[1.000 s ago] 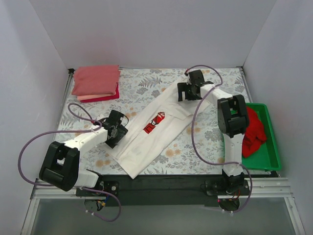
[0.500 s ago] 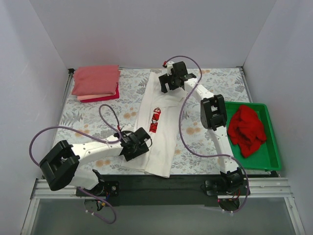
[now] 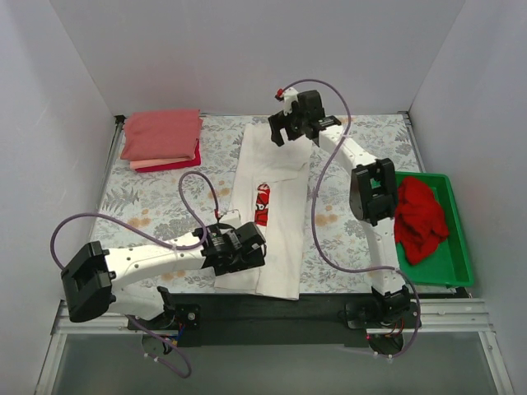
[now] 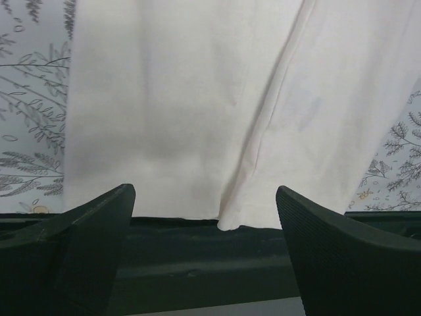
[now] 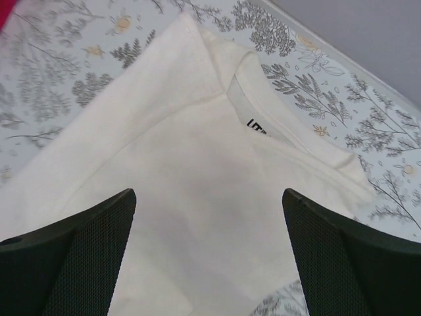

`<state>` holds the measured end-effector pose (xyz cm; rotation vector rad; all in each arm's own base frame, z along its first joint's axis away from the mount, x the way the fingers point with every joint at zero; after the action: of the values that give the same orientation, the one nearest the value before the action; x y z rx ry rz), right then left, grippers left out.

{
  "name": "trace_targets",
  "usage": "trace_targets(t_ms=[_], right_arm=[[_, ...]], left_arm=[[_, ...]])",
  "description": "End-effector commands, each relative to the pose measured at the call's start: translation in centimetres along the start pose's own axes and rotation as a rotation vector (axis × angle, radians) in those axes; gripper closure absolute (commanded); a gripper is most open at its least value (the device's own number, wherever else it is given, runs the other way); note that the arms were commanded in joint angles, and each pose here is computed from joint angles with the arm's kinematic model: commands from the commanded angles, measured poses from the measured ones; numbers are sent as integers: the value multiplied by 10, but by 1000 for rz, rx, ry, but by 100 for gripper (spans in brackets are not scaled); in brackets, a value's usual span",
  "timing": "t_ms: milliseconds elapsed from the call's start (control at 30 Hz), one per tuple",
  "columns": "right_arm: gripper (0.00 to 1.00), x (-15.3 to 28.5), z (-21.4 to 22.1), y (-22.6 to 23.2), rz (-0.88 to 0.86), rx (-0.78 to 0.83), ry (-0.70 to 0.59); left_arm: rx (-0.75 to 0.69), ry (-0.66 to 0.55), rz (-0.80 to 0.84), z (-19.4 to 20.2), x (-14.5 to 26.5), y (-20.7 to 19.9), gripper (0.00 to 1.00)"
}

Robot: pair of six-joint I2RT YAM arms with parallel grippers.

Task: Fold and stack the t-shirts
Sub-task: Fold the tshirt

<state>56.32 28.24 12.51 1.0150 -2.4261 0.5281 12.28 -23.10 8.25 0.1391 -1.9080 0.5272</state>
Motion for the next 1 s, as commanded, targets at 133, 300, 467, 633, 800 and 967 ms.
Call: trace_targets(t_ms=[133, 300, 467, 633, 800, 967], right_arm=[[2, 138, -63, 41, -48, -139, -138], [2, 167, 7, 114, -179, -203, 2], [2, 207, 52, 162, -80, -206, 59], [4, 241, 117, 219, -104, -293, 133], [5, 272, 141, 273, -232, -328, 151], [6, 295, 161, 315, -297, -340, 214]], left_arm=[[166, -141, -156, -29, 13, 58, 8], [245, -48, -104, -23, 2, 77, 6], [265, -3, 6, -18, -2, 82, 6], [214, 115, 83, 2, -11, 73, 23], [206, 120, -17, 7, -21, 90, 50], [230, 140, -32, 13, -21, 100, 58]])
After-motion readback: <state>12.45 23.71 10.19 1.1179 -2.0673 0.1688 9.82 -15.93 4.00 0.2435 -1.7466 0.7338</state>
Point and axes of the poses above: each gripper's point midway between its finger pads, its own x axis back along the fingers, its own y axis along the line the jaws close on, z = x × y, the point moved 2 cm from there along x, back along the fingers, and after that the axes turned 13 degrees about x, right-handed, at the moved point
